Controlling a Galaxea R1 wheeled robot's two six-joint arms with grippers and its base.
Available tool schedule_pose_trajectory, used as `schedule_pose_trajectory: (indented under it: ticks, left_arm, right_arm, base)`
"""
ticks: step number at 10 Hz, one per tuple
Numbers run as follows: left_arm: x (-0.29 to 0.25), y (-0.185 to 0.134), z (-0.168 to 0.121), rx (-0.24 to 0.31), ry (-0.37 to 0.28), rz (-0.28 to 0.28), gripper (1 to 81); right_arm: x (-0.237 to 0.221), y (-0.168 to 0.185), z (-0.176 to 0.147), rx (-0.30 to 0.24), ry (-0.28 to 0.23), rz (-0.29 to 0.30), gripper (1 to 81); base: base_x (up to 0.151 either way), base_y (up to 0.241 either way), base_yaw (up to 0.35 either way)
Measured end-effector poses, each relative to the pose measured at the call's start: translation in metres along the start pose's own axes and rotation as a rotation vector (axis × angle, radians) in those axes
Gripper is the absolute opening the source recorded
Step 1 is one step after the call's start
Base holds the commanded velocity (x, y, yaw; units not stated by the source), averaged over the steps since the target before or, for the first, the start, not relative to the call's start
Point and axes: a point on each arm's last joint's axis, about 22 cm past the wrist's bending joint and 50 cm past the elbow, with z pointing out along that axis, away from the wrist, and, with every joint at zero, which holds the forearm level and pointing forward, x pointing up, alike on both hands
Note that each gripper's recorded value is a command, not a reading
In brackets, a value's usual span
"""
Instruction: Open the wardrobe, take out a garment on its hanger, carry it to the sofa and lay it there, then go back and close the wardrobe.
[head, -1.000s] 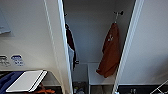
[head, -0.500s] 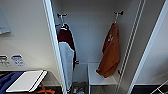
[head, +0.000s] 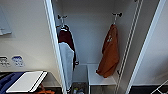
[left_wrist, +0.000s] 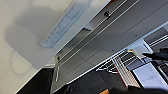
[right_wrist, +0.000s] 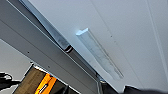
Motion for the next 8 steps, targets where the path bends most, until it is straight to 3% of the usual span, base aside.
schedule_pose_trajectory:
  ticks: [2, 3, 5, 8]
  left_arm:
    - [-0.020, -0.048, -0.020, 0.102, 0.019, -0.037, 81.1]
    - [-0.025, -0.066, -0.022, 0.134, 0.034, -0.056, 81.1]
    - [-0.042, -0.085, 0.006, 0.143, 0.055, -0.108, 81.1]
    - [-0.086, -0.089, 0.070, 0.120, 0.054, -0.201, 81.1]
  right_arm:
    - [-0.009, 0.058, -0.020, -0.130, -0.013, 0.051, 81.1]
    - [-0.017, 0.098, -0.037, -0.228, -0.035, 0.083, 81.1]
    - [-0.044, 0.148, -0.056, -0.350, -0.084, 0.151, 81.1]
    - [-0.109, 0.146, 0.015, -0.302, -0.158, 0.255, 81.1]
  base:
    - [0.000, 0.000, 0.000]
    - [0.000, 0.000, 0.000]
    - [0.000, 0.000, 0.000]
    - [0.000, 0.000, 0.000]
